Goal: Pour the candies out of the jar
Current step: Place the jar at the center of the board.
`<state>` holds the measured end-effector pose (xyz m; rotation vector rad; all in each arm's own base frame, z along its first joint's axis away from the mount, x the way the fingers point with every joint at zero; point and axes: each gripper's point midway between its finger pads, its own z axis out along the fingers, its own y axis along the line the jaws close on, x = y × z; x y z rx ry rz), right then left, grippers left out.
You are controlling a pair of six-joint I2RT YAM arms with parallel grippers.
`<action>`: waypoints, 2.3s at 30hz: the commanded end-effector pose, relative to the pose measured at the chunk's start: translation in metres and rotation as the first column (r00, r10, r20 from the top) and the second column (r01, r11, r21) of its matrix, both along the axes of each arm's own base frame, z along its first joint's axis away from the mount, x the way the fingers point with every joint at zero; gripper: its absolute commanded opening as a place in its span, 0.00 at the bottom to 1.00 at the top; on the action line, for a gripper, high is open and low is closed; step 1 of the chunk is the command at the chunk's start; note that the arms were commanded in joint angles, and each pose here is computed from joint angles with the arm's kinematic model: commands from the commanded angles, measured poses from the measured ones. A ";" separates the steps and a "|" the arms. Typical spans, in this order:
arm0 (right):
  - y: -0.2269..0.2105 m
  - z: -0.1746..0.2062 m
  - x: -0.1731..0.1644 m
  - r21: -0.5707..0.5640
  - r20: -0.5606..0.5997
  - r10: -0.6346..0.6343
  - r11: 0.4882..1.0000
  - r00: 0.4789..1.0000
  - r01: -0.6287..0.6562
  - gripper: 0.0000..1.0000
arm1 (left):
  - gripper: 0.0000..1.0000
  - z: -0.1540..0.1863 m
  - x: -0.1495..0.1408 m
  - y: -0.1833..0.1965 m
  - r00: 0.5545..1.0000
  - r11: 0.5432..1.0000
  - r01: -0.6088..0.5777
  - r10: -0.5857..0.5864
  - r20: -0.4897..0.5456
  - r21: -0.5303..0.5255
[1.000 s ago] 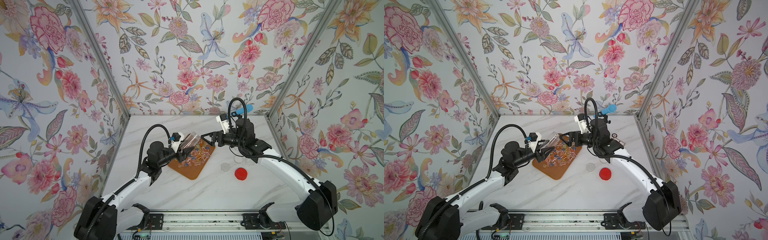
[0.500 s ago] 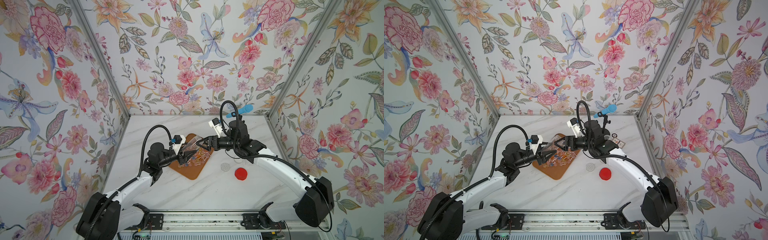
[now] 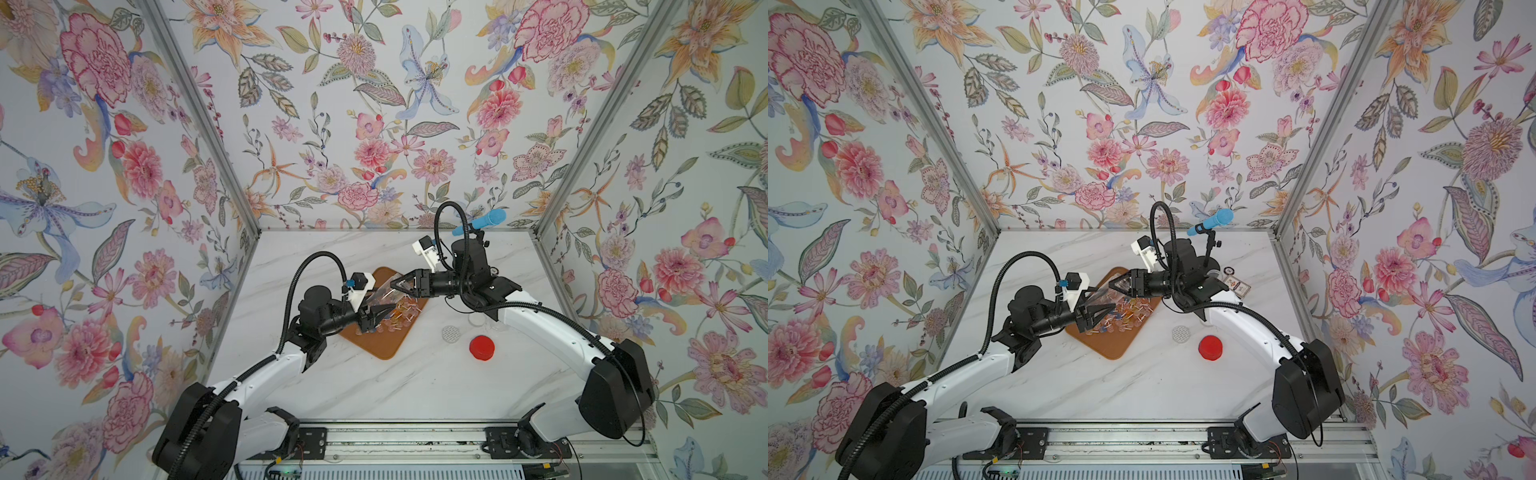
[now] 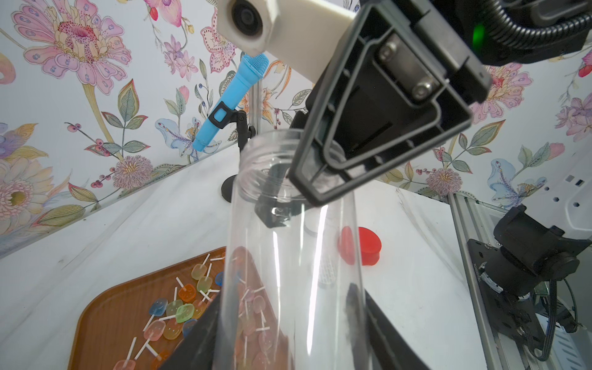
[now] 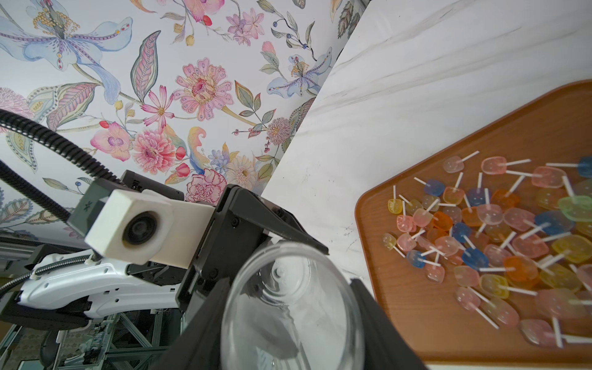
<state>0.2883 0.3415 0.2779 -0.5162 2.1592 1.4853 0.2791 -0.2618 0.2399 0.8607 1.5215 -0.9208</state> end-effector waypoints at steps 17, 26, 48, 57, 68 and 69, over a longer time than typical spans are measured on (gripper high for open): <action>-0.111 -0.060 0.080 -0.299 0.227 -0.393 0.843 0.891 0.448 0.39 | 0.99 -0.029 0.043 0.067 0.869 0.863 -0.494 0.495 0.012 0.108; -0.178 -0.097 0.115 -0.535 0.489 -0.461 0.512 0.741 0.672 0.40 | 0.99 -0.048 0.046 0.128 0.672 0.667 -0.733 0.740 -0.005 0.133; -0.161 -0.168 0.109 -0.700 0.511 -0.317 0.386 0.799 0.601 0.47 | 0.99 -0.052 0.047 0.135 0.644 0.640 -0.756 0.765 -0.018 0.141; -0.156 -0.160 0.108 -0.677 0.498 -0.334 0.427 0.800 0.600 0.69 | 0.99 -0.050 0.047 0.139 0.633 0.626 -0.765 0.774 -0.001 0.149; -0.210 -0.080 0.104 -0.470 0.547 -0.499 0.481 0.672 0.740 0.92 | 0.99 -0.044 0.055 0.152 0.583 0.568 -0.807 0.810 0.060 0.165; -0.223 -0.080 0.103 -0.457 0.554 -0.519 0.464 0.651 0.759 0.93 | 0.99 -0.045 0.057 0.155 0.571 0.555 -0.815 0.818 0.071 0.166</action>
